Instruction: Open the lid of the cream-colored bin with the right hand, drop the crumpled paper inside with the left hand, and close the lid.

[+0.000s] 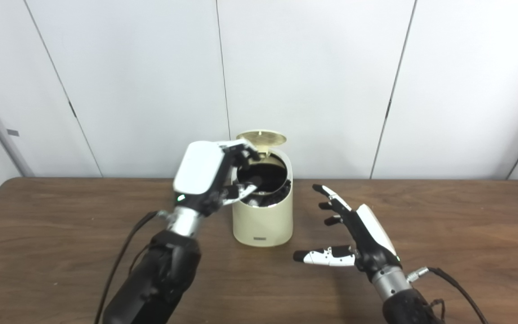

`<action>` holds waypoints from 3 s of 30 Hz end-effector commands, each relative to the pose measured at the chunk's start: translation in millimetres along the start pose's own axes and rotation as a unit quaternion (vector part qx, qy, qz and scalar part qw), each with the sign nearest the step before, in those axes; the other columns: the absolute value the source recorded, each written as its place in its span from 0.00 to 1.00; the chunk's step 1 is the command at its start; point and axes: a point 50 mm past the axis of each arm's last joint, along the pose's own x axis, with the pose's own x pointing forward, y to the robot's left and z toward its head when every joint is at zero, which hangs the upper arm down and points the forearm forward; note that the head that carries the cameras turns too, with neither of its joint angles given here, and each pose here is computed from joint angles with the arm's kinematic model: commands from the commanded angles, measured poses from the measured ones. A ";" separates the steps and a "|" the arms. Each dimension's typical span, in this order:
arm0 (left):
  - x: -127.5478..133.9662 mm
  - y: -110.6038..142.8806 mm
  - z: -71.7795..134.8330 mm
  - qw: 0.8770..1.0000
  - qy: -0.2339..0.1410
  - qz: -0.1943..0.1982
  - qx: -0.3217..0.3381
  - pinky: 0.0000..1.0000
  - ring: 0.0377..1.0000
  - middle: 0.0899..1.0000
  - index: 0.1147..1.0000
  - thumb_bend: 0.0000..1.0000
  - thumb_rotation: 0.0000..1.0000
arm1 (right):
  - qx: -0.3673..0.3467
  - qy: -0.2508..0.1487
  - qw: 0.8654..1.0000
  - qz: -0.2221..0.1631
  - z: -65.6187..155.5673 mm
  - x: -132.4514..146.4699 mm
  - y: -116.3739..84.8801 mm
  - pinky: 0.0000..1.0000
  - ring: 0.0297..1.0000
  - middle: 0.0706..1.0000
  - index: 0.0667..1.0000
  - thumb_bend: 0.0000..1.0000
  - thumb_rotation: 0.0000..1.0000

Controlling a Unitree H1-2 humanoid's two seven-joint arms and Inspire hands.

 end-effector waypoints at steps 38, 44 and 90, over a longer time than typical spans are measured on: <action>-123.6 26.8 -43.8 0.969 0.135 -0.026 -0.207 0.55 0.65 0.68 0.73 0.74 0.08 | -0.066 -0.149 0.986 -0.044 67.1 76.6 -53.3 0.73 0.85 0.91 0.89 0.68 0.44; -124.0 25.3 -43.6 0.969 0.143 -0.030 -0.201 0.57 0.66 0.68 0.73 0.75 0.09 | -0.071 -0.163 0.983 -0.036 78.0 88.4 -59.9 0.76 0.87 0.92 0.89 0.68 0.46; -122.3 26.1 -38.7 0.968 0.142 -0.045 -0.200 0.57 0.67 0.67 0.72 0.74 0.09 | -0.185 -0.199 0.962 0.030 124.1 102.2 -54.0 0.77 0.92 0.80 0.75 0.73 0.52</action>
